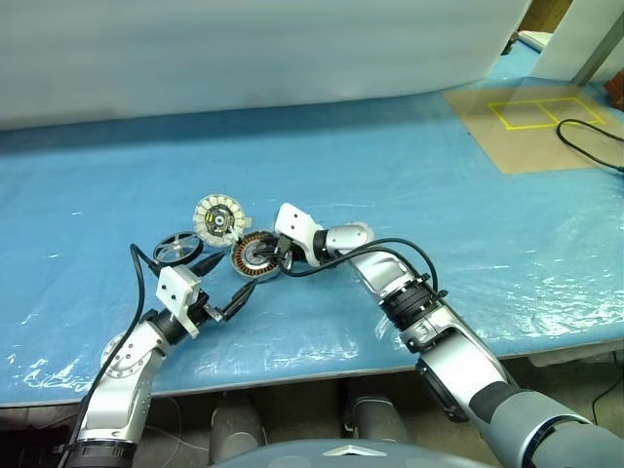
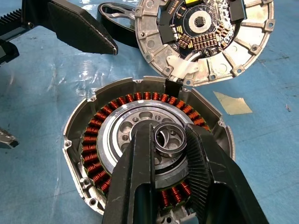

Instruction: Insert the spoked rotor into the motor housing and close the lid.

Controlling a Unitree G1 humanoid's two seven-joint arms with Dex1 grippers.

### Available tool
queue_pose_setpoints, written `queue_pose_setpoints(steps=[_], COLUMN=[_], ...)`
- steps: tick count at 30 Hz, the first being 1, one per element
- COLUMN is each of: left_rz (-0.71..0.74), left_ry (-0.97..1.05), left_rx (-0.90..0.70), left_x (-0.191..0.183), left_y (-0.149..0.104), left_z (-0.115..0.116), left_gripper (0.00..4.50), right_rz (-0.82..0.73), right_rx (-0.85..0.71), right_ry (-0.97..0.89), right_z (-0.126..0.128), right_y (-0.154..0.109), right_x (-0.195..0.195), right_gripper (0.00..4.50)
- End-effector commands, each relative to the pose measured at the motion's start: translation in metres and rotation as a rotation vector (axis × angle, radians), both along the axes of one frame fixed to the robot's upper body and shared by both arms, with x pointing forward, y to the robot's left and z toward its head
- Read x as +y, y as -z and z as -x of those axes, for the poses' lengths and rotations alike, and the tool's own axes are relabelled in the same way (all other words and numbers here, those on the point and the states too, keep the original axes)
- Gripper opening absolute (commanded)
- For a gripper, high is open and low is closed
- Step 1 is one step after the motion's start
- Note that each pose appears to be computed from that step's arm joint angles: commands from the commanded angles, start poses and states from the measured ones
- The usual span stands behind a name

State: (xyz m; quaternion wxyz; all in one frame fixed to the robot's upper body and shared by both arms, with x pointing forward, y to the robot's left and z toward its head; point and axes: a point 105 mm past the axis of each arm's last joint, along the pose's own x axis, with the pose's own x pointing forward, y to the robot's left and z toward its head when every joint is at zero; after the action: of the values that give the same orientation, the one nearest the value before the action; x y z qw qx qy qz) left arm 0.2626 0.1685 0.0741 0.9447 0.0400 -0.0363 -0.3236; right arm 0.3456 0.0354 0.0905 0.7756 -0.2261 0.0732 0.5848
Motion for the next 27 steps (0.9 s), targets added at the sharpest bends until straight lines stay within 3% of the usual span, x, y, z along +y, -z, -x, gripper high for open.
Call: queue_pose_setpoints(steps=[1, 27], left_rz=[0.000, -0.005], left_ry=[0.011, 0.013], left_rx=[-0.022, -0.012], left_x=[-0.0022, -0.0017], left_y=[-0.0060, -0.0044], left_z=[-0.0002, -0.0008], left_gripper=[4.50, 4.50], right_rz=[0.007, -0.024], right_rx=[-0.002, 0.025], right_ry=[-0.003, -0.028], right_z=[-0.0004, 0.0064], right_y=[-0.0009, -0.0051], right_x=[0.0018, 0.0093], right_gripper=[0.56, 0.56])
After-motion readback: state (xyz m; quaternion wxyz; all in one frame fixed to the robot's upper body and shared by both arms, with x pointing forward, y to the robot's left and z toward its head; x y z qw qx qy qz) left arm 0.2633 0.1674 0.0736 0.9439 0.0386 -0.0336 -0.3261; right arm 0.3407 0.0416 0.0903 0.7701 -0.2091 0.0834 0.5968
